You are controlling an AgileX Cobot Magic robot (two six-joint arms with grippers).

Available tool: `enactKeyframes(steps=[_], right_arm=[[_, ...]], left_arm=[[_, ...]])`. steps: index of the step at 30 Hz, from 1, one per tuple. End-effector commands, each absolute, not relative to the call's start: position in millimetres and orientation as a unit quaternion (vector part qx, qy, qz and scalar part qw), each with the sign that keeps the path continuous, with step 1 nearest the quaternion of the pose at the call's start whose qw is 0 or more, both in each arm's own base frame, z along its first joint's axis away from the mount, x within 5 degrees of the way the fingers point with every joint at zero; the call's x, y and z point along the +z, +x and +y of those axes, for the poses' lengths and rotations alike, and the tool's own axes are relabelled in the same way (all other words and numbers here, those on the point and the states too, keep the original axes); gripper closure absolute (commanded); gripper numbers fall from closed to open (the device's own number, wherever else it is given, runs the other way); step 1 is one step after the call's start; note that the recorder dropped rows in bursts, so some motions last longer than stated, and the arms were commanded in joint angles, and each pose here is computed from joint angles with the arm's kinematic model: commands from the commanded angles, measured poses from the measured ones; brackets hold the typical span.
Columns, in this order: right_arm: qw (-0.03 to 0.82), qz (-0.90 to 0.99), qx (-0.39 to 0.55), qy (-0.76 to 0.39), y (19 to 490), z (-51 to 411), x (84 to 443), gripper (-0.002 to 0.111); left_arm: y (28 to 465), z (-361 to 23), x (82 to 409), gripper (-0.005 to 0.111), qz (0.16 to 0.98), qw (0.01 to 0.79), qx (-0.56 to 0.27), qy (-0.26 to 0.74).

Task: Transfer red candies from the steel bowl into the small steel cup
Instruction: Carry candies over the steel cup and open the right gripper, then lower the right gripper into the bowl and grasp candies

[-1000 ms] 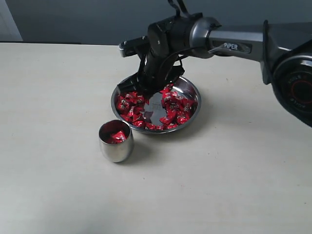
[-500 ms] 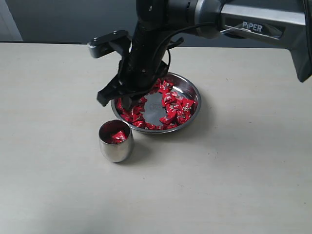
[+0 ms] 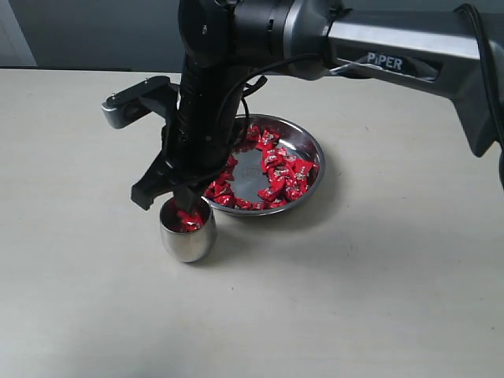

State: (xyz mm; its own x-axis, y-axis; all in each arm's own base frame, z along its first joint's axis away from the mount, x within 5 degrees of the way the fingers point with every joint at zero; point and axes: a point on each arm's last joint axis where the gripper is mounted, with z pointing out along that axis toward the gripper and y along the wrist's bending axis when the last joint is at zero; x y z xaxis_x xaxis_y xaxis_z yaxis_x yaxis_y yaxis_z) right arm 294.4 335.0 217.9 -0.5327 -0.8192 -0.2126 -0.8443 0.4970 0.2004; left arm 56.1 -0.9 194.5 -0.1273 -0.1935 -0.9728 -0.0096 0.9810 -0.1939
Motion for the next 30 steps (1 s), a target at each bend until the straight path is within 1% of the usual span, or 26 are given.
enactKeyframes(steps=[1,3,5,7,10,14,17,24,26,30], right_arm=[[0.031,0.859,0.133,-0.493,292,331,220,0.081],[0.034,0.859,0.134,-0.492,293,331,220,0.070],[0.038,0.859,0.134,-0.492,293,332,220,0.064],[0.048,0.858,0.120,-0.496,296,331,220,0.064],[0.075,0.867,0.073,-0.488,308,323,219,0.064],[0.150,0.895,0.018,-0.420,339,305,220,0.064],[0.187,0.914,0.016,-0.359,362,288,222,0.064],[0.188,0.936,0.016,-0.296,392,248,220,0.064],[0.181,0.941,0.019,-0.287,397,243,213,0.064],[0.161,0.944,0.016,-0.286,402,246,188,0.064]], left_arm=[[56,-1,194,0.106,0.746,0.659,-0.073,-0.067],[56,-1,194,0.106,0.746,0.659,-0.073,-0.067],[56,-1,194,0.106,0.745,0.660,-0.073,-0.066],[56,-1,194,0.106,0.745,0.660,-0.073,-0.066],[56,-1,194,0.106,0.745,0.660,-0.073,-0.066],[56,-1,194,0.106,0.745,0.660,-0.073,-0.066],[56,-1,194,0.106,0.745,0.660,-0.073,-0.066],[56,-1,194,0.106,0.745,0.660,-0.073,-0.066],[56,-1,194,0.106,0.745,0.660,-0.073,-0.066],[56,-1,194,0.106,0.745,0.660,-0.073,-0.066]])
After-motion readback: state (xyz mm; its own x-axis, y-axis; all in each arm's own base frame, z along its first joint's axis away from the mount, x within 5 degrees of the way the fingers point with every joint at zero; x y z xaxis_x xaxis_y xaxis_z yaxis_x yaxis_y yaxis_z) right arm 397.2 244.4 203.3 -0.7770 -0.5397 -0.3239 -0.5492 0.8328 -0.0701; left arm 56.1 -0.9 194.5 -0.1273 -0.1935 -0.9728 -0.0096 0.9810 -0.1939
